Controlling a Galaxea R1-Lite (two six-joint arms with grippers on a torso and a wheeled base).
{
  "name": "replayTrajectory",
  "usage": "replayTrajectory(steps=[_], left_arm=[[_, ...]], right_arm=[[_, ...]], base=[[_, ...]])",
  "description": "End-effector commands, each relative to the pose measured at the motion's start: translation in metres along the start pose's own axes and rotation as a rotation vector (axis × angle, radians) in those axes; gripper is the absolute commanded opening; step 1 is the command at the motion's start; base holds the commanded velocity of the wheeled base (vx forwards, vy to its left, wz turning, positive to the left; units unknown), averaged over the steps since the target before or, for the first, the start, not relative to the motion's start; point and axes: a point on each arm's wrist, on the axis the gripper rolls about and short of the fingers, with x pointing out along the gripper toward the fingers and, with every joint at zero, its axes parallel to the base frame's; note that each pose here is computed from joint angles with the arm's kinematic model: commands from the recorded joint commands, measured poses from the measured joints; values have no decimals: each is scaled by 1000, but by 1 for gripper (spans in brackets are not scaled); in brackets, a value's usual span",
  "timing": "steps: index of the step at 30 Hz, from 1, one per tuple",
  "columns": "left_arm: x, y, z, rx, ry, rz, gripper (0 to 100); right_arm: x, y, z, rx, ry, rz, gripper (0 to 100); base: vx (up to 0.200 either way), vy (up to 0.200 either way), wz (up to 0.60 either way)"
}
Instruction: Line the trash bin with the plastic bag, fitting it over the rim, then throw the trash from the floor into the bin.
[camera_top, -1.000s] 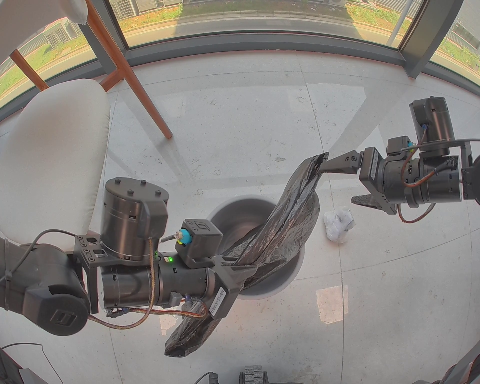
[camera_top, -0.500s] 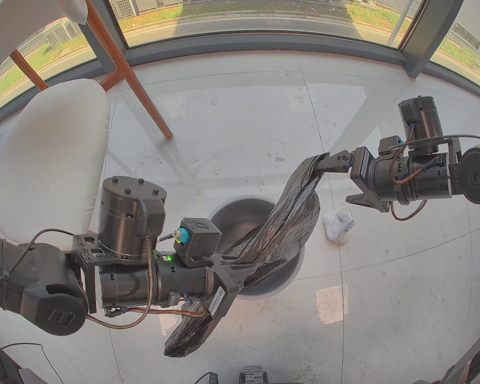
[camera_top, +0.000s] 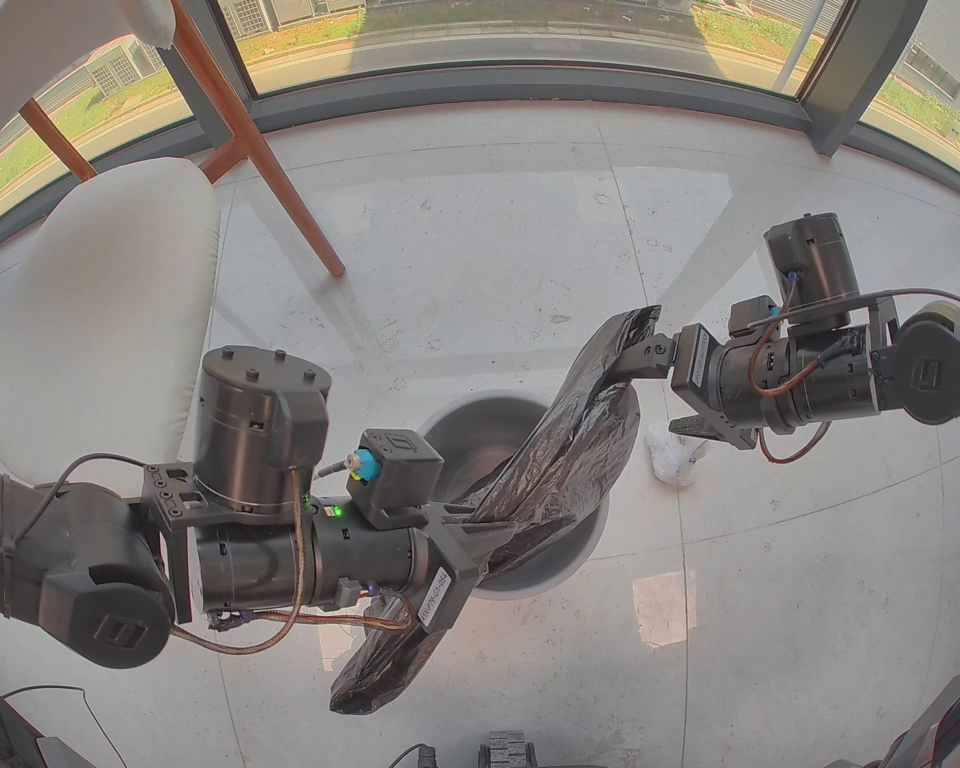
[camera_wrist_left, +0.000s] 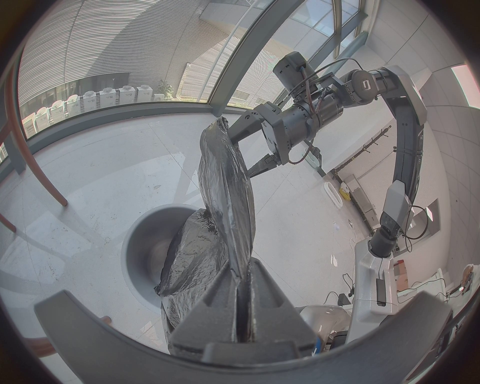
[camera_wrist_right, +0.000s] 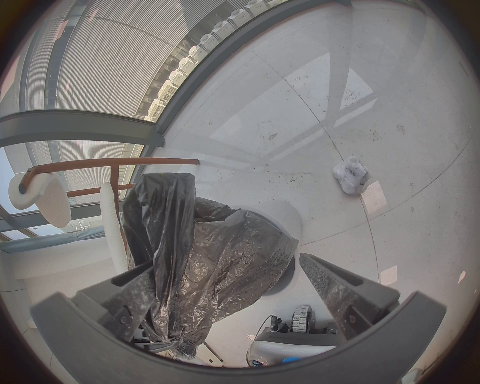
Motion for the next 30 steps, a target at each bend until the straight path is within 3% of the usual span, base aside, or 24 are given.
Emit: replayTrajectory(steps=[1,7,8,24,28,30], left_arm=[[0,0,0,0,-2,-2,0],[0,0,-1,-2,2,-1,0],[0,0,0,-3,1,-1,0],[0,0,-1,-4,6,2,0],[3,3,0,-8,11,36,0],[3,5,4,-14,2,62,0]], right_arm=[[10,0,0,-1,9,-3,100],[13,5,-7,-11,34,1,100],[13,6,-8,-12,39,1,0],[12,8,-17,-26,62,2,0],[5,9,-20,-64,54,-5,0],[2,4,-29,-122,72,-20,0]], base=[[0,0,0],[0,0,0],[0,0,0],[0,0,0],[0,0,0],[0,0,0]])
